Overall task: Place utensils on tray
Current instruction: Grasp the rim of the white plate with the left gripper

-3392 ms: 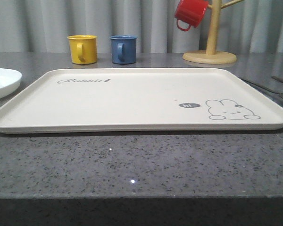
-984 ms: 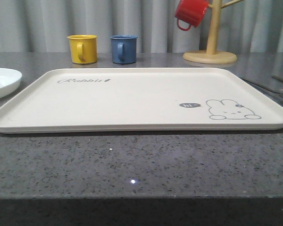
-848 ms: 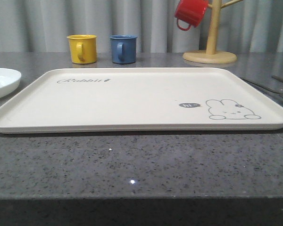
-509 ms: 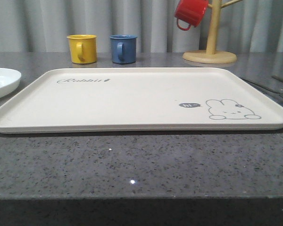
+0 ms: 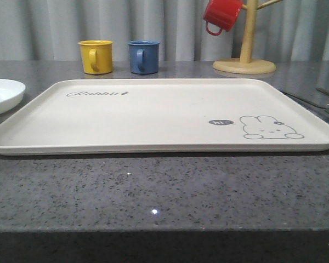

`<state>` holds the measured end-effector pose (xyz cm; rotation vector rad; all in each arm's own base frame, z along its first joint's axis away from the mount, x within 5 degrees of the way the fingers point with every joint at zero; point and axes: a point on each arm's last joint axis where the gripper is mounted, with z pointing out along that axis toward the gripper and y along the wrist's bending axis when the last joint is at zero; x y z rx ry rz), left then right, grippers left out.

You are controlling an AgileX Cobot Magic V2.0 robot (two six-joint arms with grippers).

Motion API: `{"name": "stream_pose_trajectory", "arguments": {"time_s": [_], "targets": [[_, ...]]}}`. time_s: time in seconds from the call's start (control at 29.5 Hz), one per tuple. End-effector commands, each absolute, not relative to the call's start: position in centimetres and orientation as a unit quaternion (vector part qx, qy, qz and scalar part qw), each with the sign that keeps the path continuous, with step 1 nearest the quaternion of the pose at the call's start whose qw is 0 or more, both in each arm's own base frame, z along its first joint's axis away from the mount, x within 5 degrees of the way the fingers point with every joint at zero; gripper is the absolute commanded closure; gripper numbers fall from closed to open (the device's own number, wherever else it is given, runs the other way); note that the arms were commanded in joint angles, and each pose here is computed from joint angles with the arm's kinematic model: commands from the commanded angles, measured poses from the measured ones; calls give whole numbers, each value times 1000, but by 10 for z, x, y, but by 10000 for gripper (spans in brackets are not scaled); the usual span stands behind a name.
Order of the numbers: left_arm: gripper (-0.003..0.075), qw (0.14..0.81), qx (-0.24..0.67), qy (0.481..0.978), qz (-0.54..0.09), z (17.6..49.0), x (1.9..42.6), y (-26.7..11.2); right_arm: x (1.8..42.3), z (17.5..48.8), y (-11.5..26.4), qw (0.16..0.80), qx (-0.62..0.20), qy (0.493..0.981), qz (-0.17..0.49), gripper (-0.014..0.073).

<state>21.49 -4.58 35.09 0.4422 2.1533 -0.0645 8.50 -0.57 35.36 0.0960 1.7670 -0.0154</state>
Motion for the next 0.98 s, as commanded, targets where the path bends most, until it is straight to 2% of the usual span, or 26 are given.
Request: {"name": "stream_pose_trajectory", "arguments": {"time_s": [0.0,0.24,0.34,0.51,0.68,0.78,0.95], "targets": [[247,416,210,885,-11,361,238,-54,86,370,-6,670,36,741,-16,17],[247,299,232,926,11,341,277,-58,86,370,-6,670,36,741,-16,17],[247,252,237,938,13,322,292,-61,86,370,-6,670,36,741,-16,17],[247,206,241,948,11,296,307,-65,86,370,-6,670,36,741,-16,17],[248,186,242,952,11,283,313,-66,86,370,-6,670,36,741,-16,17],[277,181,242,953,11,279,315,-66,86,370,-6,670,36,741,-16,17],[395,174,243,954,12,274,318,-67,86,370,-6,670,36,741,-16,17]]}}
